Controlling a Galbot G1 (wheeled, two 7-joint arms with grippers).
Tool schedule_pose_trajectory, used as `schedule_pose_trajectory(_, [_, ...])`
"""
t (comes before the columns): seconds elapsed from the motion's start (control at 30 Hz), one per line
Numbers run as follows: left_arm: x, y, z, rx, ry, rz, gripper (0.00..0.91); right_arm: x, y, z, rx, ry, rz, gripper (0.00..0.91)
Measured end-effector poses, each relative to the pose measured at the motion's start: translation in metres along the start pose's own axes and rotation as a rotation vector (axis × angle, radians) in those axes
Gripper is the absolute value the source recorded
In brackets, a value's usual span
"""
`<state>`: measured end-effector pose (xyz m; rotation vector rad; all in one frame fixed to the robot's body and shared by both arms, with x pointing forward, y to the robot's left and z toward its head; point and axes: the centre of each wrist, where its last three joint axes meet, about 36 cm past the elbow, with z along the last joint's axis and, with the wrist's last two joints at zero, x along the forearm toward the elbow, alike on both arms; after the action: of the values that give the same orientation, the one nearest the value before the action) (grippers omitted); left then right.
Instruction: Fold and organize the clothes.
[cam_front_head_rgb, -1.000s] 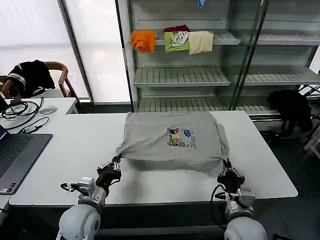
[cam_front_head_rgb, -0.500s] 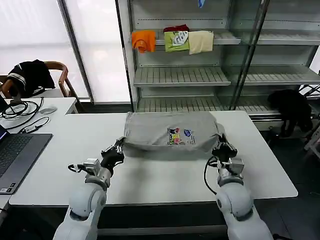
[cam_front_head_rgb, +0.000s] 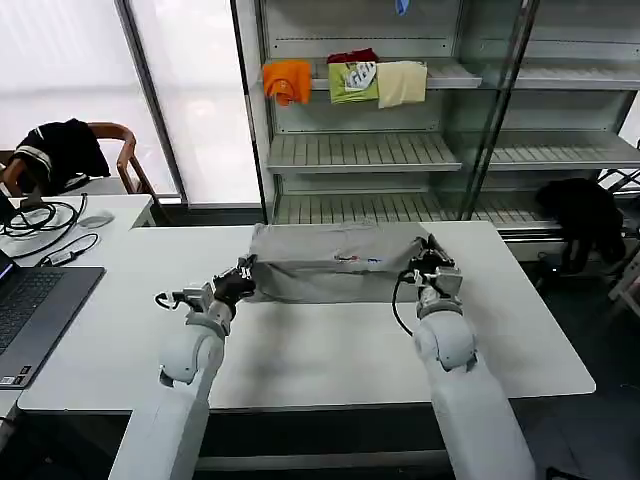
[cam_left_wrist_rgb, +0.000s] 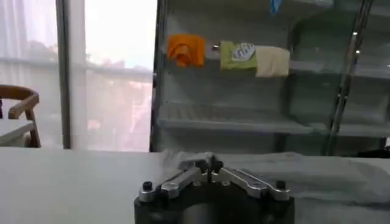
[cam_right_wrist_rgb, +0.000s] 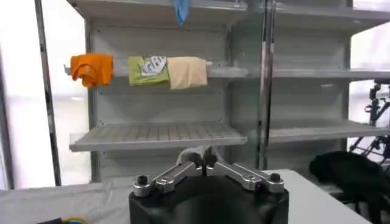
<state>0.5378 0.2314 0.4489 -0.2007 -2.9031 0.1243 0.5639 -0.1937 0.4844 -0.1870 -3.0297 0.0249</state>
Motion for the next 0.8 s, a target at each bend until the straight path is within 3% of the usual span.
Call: schedule_pose_trajectory(0.8, [-0.022,0.004,-0.001,-0.068,0.079,0.001,0.01,-0.02,-0.007,0.012,0.025,0.087,0.023,0.0])
